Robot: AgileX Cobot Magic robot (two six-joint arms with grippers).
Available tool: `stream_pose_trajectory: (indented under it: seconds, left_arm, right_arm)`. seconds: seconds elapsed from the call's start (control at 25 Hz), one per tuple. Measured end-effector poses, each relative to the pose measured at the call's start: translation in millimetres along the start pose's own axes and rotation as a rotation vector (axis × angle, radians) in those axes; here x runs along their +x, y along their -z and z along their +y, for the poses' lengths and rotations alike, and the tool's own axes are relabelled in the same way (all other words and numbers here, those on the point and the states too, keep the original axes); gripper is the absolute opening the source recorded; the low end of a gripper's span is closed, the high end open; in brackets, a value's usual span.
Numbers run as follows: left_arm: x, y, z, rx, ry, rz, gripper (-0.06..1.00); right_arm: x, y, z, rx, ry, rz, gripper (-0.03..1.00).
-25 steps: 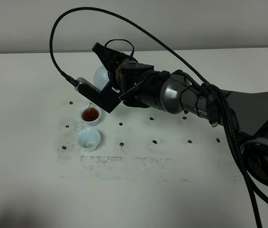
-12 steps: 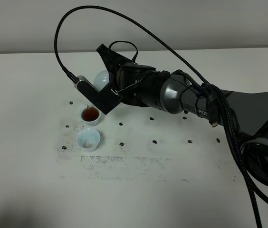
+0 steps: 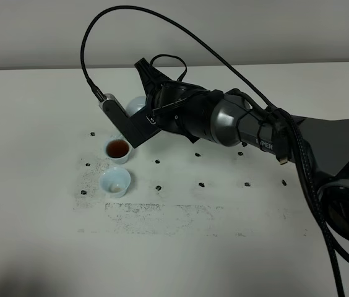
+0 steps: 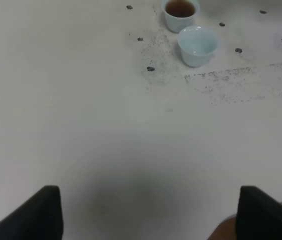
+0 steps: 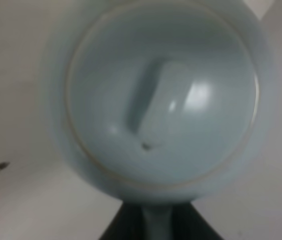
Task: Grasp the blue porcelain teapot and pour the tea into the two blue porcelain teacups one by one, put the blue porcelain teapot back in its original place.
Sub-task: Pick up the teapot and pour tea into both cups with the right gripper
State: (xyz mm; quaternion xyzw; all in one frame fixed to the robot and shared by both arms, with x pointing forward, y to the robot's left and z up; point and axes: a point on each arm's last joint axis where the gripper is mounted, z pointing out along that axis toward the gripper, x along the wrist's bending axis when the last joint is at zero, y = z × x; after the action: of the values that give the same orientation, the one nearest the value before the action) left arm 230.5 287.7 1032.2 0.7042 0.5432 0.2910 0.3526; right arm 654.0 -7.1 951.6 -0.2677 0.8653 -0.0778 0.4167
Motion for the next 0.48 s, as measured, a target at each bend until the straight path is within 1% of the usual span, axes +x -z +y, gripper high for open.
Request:
stream_pose_trajectory:
  seconds: [0.08, 0.24, 0.36, 0.48]
  left_arm:
    - [0, 0, 0, 0.0, 0.001, 0.0, 0.68]
    - [0, 0, 0, 0.0, 0.001, 0.0, 0.68]
    - [0, 0, 0, 0.0, 0.001, 0.0, 0.68]
    - [0, 0, 0, 0.0, 0.001, 0.0, 0.68]
  right_arm:
    - [-7, 10, -4, -0.011, -0.068, -0.01, 0.04]
    - [-21, 32, -13, -0.045, -0.297, -0.03, 0.04]
    - [-26, 41, -23, -0.068, -0.532, -0.014, 0.04]
    - [-22, 41, -30, -0.068, -0.8, 0.057, 0.04]
